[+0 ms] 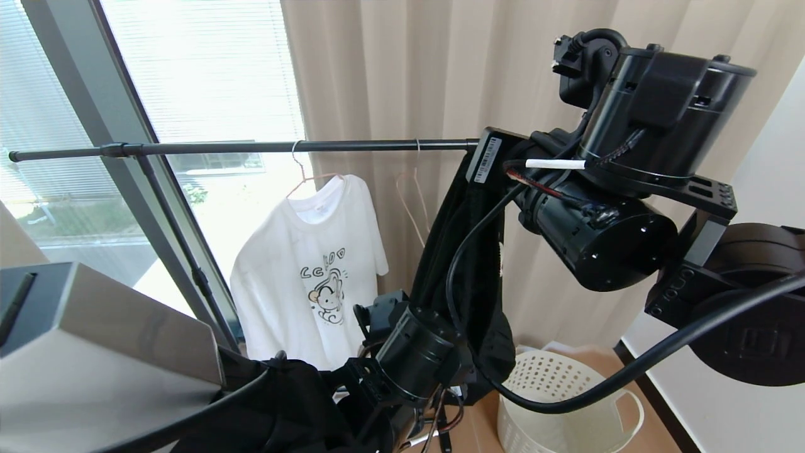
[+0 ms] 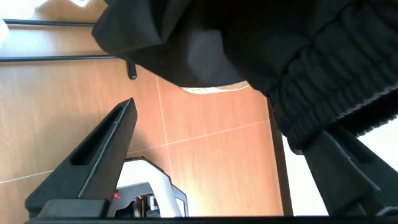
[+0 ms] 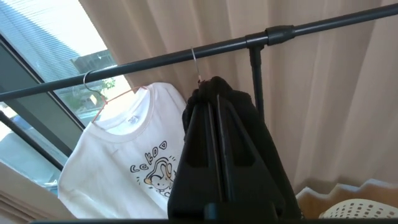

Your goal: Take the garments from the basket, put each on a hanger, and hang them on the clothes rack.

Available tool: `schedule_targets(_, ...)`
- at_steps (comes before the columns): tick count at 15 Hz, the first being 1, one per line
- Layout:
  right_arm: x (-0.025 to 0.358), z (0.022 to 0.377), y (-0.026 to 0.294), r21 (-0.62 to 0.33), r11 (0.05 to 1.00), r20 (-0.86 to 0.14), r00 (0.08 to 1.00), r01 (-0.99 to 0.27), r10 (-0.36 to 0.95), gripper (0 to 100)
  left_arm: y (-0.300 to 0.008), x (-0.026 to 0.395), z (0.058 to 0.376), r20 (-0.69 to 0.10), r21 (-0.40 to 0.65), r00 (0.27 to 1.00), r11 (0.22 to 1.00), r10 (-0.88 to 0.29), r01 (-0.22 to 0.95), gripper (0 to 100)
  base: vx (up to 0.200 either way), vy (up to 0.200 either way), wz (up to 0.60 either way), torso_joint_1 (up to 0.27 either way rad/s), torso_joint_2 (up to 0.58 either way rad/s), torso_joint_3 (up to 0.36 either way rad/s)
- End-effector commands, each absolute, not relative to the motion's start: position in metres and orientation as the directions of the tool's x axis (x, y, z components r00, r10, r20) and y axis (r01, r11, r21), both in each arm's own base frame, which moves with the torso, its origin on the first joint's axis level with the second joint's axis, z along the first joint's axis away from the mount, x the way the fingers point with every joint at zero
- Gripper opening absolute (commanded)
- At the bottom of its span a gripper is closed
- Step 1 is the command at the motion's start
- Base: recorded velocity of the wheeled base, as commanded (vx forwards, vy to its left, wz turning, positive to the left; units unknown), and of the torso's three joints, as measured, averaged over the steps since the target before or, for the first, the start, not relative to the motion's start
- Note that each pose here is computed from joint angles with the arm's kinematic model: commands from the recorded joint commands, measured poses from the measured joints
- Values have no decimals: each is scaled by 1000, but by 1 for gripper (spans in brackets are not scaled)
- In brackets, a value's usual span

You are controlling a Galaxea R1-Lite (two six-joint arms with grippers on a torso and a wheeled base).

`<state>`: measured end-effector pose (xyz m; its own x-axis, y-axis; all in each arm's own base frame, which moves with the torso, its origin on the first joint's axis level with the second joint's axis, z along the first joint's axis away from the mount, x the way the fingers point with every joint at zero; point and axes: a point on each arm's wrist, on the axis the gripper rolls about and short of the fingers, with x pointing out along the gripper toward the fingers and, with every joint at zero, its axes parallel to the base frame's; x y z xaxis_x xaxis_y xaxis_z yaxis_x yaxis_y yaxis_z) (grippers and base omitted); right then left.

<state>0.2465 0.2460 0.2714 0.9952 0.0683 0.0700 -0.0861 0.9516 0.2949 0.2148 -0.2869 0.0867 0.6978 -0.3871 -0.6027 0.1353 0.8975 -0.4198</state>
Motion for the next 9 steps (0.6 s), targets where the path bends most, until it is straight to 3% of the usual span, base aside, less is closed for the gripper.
schedule_targets(1,248,278,235,307,949,84,995,-68,44,0,-285,216,89,-599,-422,702,897,-386,133,0,0,0,0,0,0,0)
schedule_targets(9,236,278,209,222,974,74,997,-35,19,0,-250,220,147,-474,-447,793,880,-383,158,0,0,0,0,0,0,0)
